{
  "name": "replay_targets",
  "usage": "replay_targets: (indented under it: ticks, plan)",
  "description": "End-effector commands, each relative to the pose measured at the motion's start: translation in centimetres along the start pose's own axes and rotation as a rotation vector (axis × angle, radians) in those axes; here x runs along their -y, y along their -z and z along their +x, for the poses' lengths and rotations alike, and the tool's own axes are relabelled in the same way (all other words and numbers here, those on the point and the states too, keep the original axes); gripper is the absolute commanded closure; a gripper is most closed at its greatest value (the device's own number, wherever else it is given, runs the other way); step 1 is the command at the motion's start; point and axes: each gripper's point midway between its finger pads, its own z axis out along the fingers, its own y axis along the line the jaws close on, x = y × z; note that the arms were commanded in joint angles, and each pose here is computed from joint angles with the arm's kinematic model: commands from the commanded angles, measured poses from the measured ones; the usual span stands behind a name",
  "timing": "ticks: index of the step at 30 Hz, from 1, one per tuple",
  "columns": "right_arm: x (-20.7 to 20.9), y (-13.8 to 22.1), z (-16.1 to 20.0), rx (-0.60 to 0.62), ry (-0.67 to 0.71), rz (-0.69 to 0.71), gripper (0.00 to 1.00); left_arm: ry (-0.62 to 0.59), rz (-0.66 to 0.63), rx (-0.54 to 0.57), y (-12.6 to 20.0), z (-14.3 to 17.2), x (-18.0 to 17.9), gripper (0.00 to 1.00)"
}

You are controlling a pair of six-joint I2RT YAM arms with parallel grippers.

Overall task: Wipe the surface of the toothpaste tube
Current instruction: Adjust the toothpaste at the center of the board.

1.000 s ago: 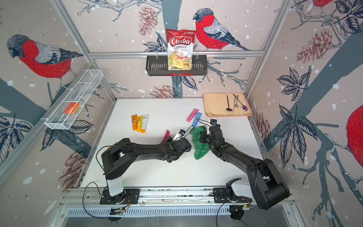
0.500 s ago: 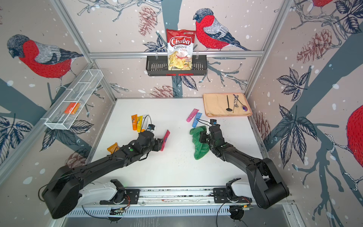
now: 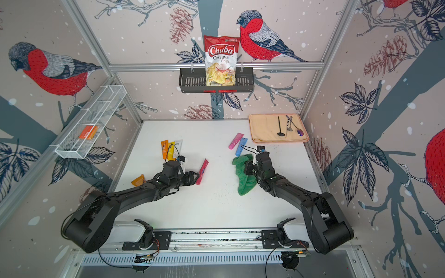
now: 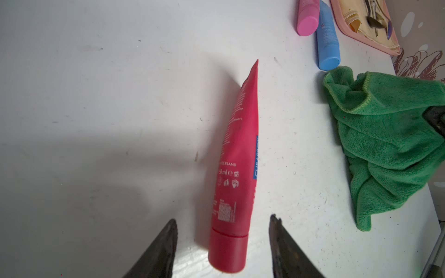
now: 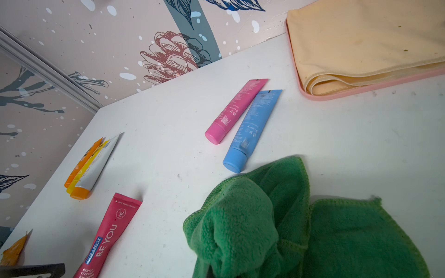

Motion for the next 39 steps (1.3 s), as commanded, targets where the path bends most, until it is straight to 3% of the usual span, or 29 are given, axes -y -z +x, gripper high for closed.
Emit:
replay_targets:
  ticks: [1,5,13,25,31,39]
  plan:
    - [-0.6,0.0,-1.1,0.038,0.003,-0.022,1.00,-0.056,0.098,0.015,-0.7,-1.3,1.9,0.41]
    - [-0.6,-0.2,-1.0,0.030,0.003,-0.022,1.00,-0.073,0.117,-0.031,-1.6,-1.1,2.3,0.43]
    - [-0.6,-0.2,-1.1,0.031,0.003,-0.023,1.00,-0.084,0.067,-0.105,-2.7,0.6,0.8,0.62]
    - [-0.6,-0.3,-1.1,0.029,0.004,-0.022,1.00,-0.147,0.004,-0.113,-3.7,1.2,0.9,0.84]
    - [-0.6,-0.3,-1.1,0.029,0.003,-0.021,1.00,-0.351,-0.166,-0.059,-3.4,0.6,3.5,0.86]
    - [-0.6,-0.3,-1.1,0.028,0.001,-0.021,1.00,-0.722,-0.532,-0.044,-3.5,2.3,6.4,0.86]
